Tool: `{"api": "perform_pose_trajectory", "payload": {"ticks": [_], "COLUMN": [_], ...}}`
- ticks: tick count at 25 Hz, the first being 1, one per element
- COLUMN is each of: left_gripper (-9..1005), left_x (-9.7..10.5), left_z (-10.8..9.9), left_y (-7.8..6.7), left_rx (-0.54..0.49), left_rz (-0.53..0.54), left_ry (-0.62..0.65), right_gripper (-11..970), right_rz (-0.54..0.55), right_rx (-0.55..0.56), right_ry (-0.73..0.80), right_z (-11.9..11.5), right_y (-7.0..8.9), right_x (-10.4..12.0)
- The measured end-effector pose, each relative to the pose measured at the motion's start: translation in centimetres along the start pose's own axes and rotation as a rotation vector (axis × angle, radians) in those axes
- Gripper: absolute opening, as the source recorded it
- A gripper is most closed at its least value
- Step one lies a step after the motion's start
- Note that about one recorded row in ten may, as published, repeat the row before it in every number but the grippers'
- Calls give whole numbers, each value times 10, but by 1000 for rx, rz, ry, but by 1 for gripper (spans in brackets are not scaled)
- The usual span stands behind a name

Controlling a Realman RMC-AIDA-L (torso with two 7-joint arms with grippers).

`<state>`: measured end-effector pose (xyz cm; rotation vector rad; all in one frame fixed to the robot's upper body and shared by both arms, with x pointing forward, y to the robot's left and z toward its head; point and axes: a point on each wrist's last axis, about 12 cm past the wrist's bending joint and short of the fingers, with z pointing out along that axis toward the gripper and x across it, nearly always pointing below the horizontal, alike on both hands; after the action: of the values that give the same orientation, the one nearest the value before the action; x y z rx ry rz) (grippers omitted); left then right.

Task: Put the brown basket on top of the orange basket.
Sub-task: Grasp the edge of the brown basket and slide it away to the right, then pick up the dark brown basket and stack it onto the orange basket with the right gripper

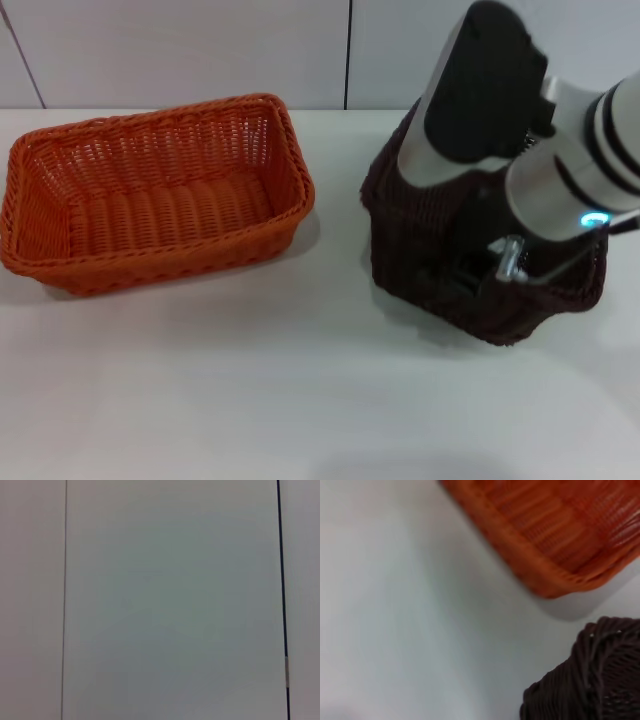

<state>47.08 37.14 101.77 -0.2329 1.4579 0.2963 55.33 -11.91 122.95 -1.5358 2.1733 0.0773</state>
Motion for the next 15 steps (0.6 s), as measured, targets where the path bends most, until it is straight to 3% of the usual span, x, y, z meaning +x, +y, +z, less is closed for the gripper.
{"api": "perform_pose_trajectory", "payload": {"ticks": [5, 13, 15], "left_gripper": [776, 776, 776], "left_x": [1, 1, 1], "left_z": [-1, 0, 0], "left_y": [1, 1, 2], "left_rx": [-1, 0, 1], "left_rz": [3, 5, 6], "left_ry": [4, 4, 4], "right_gripper": [129, 129, 129], "right_rz": [-7, -37, -102], "right_rx": [53, 81, 84], "right_ry": [-49, -74, -73], "right_z": [-26, -40, -42], "right_y": [-5, -7, -4], "right_x": [-7, -18, -24]}}
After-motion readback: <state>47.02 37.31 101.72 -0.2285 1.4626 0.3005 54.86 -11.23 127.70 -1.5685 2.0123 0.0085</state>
